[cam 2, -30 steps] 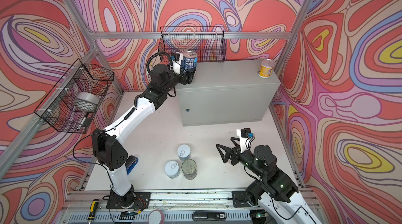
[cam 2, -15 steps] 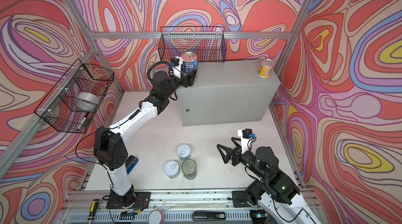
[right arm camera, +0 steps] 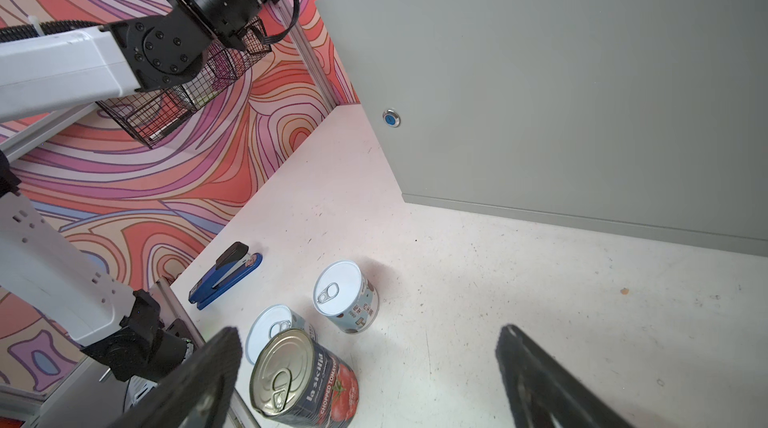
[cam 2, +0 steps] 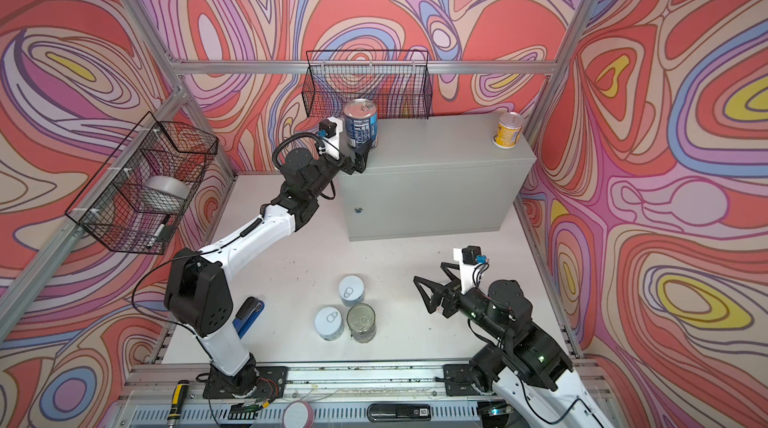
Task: Place and organize the canned foods onto the counter
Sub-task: 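Lower the dark blue can onto the cabinet top near the basket with the left gripper, then open the left gripper to release the dark blue can, then move the left gripper back down toward the table cans while the right gripper approaches them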
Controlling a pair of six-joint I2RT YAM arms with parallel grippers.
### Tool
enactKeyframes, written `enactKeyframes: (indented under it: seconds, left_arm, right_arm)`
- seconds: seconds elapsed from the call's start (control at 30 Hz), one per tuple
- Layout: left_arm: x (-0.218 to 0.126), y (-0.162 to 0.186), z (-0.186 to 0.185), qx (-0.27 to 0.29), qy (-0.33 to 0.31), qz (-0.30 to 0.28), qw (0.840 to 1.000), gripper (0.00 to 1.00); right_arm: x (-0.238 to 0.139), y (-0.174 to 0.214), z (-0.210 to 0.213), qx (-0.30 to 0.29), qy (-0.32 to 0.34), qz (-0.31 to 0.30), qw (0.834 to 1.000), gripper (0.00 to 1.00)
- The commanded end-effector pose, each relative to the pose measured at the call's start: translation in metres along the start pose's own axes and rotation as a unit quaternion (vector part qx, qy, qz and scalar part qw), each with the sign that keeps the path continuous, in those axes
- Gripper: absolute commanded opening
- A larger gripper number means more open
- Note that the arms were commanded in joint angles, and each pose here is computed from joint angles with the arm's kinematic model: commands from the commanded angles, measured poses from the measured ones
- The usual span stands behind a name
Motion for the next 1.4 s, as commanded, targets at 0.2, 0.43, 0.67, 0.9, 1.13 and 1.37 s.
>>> enactKeyframes:
  seconds: [0.2,0.43,0.67,0.9,1.13,1.37]
  left_arm:
    - [-0.042,-0.023,0.015,-0.015,-0.047,-0.019,0.999,1.0]
    - [-0.082,-0.035,0.011,0.005,-0.051,0.0,0.999,1.0]
    - [-0.152,-0.027,-0.027,0.053,-0.058,0.049,0.996,1.0]
    - [-0.215,0.02,-0.026,-0.003,-0.083,0.141,0.987,1.0]
    - [-0.259,0.06,-0.018,-0.023,-0.138,0.228,0.963,1.0]
    - [-0.287,0.096,-0.028,-0.042,-0.136,0.265,0.954,1.0]
  right_arm:
    - [0.001,-0.002,0.001,-0.005,-0.001,0.0,1.0,0.98]
    - [0.001,-0.008,-0.001,0.009,0.009,-0.019,1.0,0.99]
    - [0.029,-0.007,-0.005,0.032,0.044,0.034,0.998,0.98]
    - [0.063,-0.008,0.004,0.056,0.026,0.072,0.995,0.99]
    - [0.076,0.004,-0.004,0.123,0.077,0.13,0.981,0.98]
    - [0.078,0.027,-0.006,0.146,0.109,0.178,0.967,0.99]
Point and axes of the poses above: each gripper's point midway between its finger pads, its own x axis out along the fingers, its own z axis along the line the jaws close on, y = z × x, the point moved 3 cm from there along -x, back along the fingers, and after that the axes turned 15 degrees about x, right-handed, at the moved point
